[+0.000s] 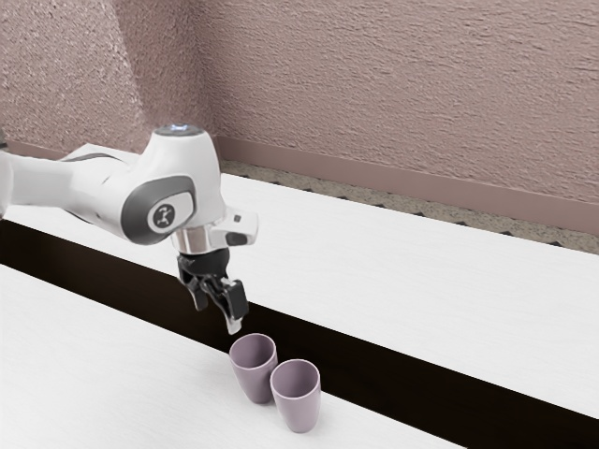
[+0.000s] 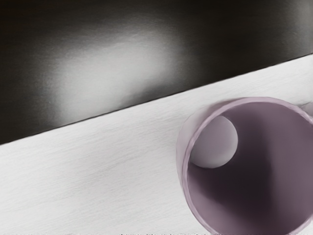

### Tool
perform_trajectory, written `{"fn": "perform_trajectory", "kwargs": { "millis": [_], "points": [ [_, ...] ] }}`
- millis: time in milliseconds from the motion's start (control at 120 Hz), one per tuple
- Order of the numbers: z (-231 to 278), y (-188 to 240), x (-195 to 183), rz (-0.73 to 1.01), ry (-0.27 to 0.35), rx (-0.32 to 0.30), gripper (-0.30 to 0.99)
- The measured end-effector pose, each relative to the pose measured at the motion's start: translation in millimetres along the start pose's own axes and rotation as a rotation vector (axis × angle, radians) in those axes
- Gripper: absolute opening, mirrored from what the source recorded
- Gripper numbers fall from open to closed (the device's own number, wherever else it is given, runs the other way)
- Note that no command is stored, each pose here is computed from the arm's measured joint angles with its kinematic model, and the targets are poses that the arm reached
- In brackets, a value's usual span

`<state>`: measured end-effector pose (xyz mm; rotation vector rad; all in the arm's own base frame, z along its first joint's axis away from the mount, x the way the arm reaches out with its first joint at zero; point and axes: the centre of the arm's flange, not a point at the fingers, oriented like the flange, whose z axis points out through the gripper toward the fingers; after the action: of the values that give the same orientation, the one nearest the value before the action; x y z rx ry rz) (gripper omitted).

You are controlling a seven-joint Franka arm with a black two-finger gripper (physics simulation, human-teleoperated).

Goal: Place the left cup onto the right cup

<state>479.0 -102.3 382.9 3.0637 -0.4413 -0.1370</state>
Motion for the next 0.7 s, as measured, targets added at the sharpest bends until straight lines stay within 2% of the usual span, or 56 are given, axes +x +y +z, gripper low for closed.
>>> {"fn": "perform_trajectory", "kwargs": {
  "millis": [150,517,700],
  "points": [
    [17,1,7,-0.005,-0.003,-0.003,0.69],
    [41,-2,14,-0.023,0.061,-0.006,0.69],
    [54,-3,15,-0.034,0.065,-0.015,0.69]
  ]
}}
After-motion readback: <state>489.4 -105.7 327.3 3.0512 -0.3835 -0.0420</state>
